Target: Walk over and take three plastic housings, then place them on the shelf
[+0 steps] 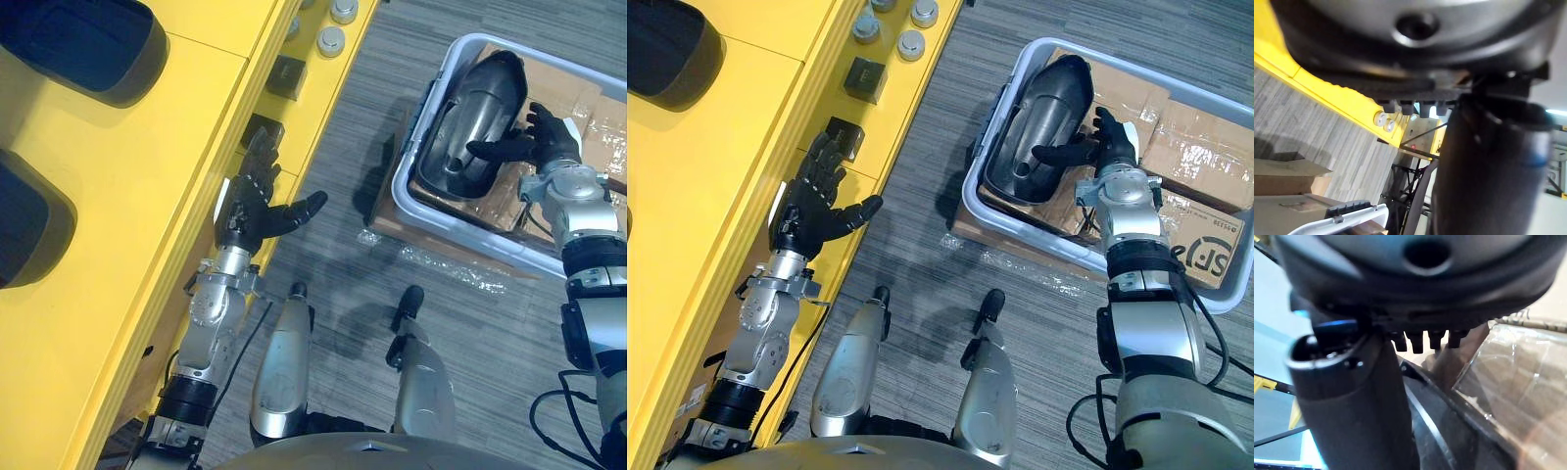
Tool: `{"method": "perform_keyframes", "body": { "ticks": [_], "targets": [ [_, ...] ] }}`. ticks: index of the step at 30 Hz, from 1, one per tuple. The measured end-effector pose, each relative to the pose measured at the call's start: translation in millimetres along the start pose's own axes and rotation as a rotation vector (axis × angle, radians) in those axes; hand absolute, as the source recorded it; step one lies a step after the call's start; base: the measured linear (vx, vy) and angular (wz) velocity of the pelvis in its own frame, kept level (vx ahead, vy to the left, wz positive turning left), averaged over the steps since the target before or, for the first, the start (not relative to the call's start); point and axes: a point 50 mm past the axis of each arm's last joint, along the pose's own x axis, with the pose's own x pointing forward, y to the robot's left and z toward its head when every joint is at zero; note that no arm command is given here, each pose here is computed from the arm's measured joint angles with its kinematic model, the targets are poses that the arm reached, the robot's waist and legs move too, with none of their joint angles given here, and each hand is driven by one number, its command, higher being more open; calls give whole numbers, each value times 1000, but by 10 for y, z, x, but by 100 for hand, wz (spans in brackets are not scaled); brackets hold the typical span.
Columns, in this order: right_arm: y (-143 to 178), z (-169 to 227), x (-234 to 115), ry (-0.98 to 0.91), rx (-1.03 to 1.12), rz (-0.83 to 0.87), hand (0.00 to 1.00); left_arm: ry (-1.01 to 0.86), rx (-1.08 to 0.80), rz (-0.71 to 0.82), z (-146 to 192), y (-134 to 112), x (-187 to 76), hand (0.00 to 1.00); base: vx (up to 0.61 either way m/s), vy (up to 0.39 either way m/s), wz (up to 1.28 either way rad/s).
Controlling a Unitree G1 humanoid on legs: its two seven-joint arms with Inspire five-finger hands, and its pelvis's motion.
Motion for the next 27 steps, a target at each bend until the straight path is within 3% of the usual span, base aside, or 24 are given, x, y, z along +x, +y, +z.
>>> {"method": "perform_keyframes", "body": {
  "ticks": [11,15,20,27],
  "targets": [
    [-79,-11,8,84,-333,-110,0,54,-8,43,-128,4,-41,100,-5,42,0],
    [-87,108,16,64,-340,-171,0,93,-13,75,-216,16,-86,100,28,61,-1],
    [15,-175,-8,191,-357,-179,0,132,-27,122,-292,65,-217,100,-6,58,0],
    [-140,-366,-59,228,-348,-344,0,151,-88,111,-349,74,-351,100,-22,52,0]
  ]
}}
